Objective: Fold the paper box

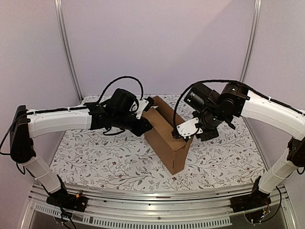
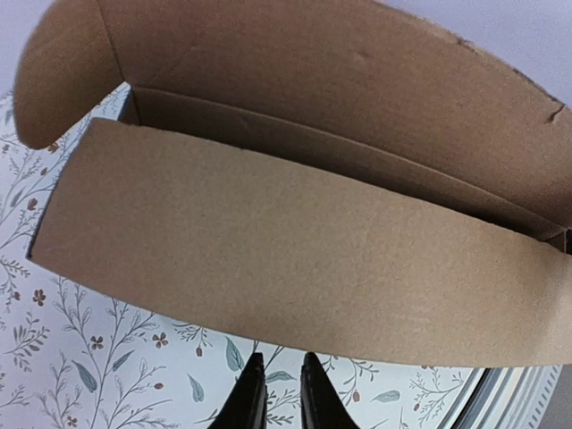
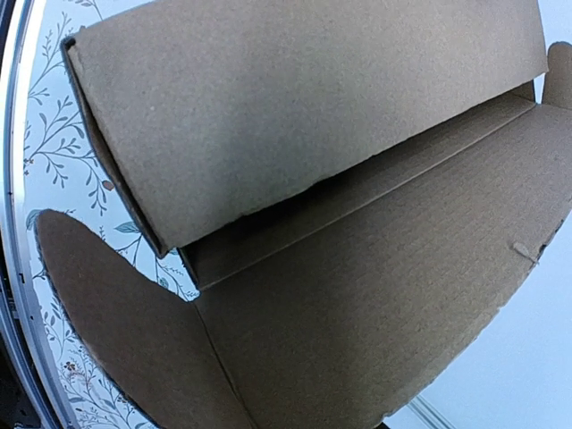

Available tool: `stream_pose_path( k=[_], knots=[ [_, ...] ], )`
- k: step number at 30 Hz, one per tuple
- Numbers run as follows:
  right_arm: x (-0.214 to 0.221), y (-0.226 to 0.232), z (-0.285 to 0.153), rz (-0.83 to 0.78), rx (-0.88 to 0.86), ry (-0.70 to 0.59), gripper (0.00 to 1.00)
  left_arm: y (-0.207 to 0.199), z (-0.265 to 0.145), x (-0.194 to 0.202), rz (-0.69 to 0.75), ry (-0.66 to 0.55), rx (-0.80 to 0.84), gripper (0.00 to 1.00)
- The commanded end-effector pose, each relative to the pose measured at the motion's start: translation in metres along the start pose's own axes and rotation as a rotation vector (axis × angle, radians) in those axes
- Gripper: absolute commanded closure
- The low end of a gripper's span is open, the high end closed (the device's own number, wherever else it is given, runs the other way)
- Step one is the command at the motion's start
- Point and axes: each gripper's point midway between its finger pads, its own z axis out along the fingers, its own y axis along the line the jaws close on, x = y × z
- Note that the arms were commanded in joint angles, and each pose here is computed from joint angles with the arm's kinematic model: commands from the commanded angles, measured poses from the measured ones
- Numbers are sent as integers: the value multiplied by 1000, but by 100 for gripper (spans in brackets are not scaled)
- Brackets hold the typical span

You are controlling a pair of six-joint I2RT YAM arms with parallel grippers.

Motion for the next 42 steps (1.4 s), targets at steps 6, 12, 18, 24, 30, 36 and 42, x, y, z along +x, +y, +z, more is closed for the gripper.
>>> stream_pose_path(
  k=[6,12,18,24,30,36,42],
  knots=[
    [-8,1,-10,18,-10,-65,75,-14,0,-19,22,-57,55,84],
    [-15,1,-16,50,-27,-103,74,-24,0,-19,8,-63,106,84],
    [-19,-1,-24,106,-37,-136,70,-29,3,-17,12,-59,129,84],
    [-29,5,-24,165,-88,-175,69,-34,10,-18,7,-53,156,83],
    [-39,7,-15,246,-127,-196,69,-39,23,-14,-20,-31,191,83],
    [-44,1,-19,318,-144,-237,63,-46,25,-18,-34,-41,222,83],
    [-46,6,-26,336,-193,-273,59,-50,25,-19,-42,-38,226,83]
  ],
)
